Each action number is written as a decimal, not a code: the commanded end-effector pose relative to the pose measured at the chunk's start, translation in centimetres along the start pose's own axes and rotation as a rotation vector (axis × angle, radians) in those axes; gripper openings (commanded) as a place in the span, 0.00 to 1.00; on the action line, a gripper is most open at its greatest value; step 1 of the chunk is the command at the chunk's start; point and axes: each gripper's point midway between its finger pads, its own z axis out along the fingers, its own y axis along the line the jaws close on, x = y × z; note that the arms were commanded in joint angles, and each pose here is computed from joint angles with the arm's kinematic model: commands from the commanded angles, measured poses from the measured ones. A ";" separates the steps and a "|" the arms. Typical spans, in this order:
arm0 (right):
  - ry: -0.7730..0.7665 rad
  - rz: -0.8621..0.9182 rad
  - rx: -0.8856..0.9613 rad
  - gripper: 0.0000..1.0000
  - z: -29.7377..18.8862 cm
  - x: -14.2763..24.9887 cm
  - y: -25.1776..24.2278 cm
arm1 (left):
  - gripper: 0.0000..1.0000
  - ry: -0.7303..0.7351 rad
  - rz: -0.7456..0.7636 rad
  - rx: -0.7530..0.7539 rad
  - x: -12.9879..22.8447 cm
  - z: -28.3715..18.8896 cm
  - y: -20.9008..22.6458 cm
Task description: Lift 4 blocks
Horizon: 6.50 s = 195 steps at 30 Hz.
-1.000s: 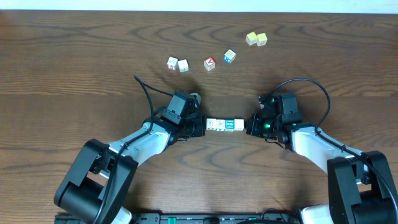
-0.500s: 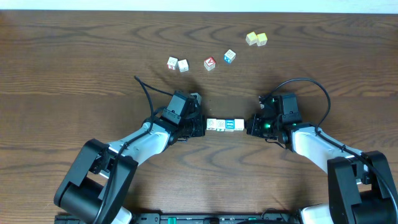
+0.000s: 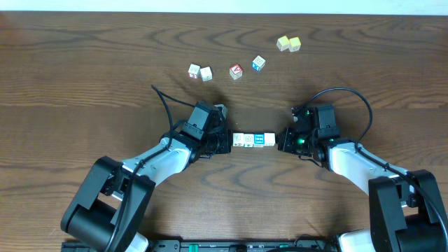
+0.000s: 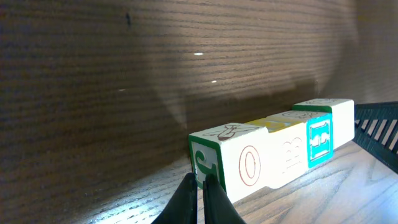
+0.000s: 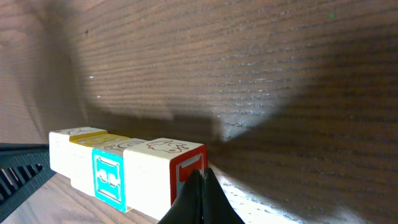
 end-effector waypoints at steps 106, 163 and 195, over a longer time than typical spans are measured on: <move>0.029 -0.057 -0.151 0.01 -0.5 0.1 2.9 | 0.07 0.002 0.047 0.086 0.0 -1.0 -2.1; 0.016 -0.117 -0.229 0.01 -2.2 -0.5 6.5 | 0.07 -0.009 0.063 0.145 -0.1 -3.1 -4.0; -0.023 -0.152 -0.253 0.01 -4.4 -0.4 9.0 | 0.07 -0.044 0.078 0.172 -0.5 -5.5 -5.4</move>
